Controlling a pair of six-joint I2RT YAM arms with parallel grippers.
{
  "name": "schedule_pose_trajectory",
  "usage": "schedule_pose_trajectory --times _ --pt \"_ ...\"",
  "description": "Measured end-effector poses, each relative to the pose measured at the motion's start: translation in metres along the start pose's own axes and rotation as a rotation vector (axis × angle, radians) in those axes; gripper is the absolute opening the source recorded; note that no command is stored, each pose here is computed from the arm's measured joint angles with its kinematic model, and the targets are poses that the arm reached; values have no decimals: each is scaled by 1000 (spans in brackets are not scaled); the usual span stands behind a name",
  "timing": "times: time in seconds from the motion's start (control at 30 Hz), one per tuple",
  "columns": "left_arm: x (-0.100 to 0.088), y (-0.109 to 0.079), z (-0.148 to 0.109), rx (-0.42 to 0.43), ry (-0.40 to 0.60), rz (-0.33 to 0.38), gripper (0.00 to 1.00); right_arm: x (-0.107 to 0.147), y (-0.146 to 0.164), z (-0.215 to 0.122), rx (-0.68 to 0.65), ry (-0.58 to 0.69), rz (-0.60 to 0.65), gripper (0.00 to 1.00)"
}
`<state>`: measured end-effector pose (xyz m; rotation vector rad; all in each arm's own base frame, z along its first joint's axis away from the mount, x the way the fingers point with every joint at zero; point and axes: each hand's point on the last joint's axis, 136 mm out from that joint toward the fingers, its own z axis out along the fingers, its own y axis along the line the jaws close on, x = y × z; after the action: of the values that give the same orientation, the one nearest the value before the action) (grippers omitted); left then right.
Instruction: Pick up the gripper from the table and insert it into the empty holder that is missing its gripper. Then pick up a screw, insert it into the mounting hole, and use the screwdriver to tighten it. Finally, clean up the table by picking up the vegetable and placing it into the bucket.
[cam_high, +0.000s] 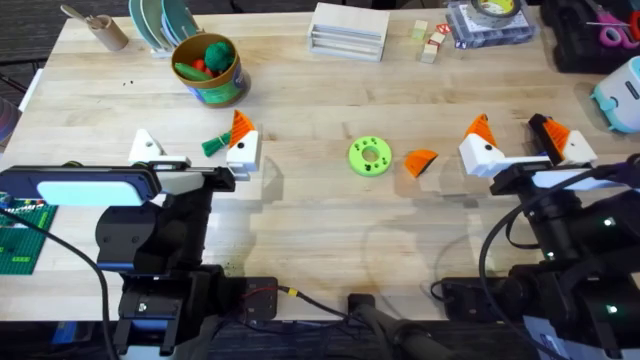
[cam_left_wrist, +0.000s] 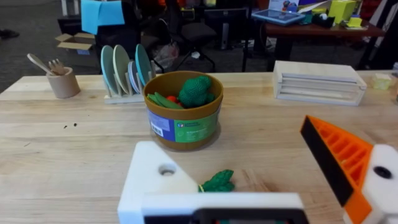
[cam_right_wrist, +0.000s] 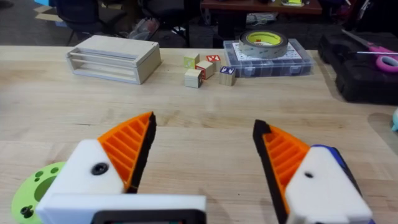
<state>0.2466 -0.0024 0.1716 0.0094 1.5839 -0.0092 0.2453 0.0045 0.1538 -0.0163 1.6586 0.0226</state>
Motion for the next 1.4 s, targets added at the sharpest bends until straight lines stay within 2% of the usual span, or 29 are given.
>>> schedule_pose_trajectory --times 0.53,0.7,0.77,0.83,1.0,1.03,1.23,1.33,1.4 --pt "1 0 0 0 4 0 993 2 0 0 1 11 17 992" --pt "13 1 -6 -7 118 -10 992 4 1 -5 -3 64 89 992" --pt "4 4 -12 -23 149 -10 992 6 1 -10 0 112 106 992" --pt "-14 7 -18 -43 161 -10 993 3 1 -16 3 151 116 992" --pt "-58 16 -28 -92 223 0 992 -29 2 -28 6 187 129 992" --pt "-71 18 -28 -105 312 20 993 -45 2 -29 9 233 130 992" --pt "-82 22 -10 -116 507 58 992 -67 2 -24 20 399 136 992" --pt "-88 23 7 -119 542 64 993 -78 2 -17 27 493 137 992" --pt "-86 23 16 -119 562 67 993 -85 2 -11 28 534 138 992"
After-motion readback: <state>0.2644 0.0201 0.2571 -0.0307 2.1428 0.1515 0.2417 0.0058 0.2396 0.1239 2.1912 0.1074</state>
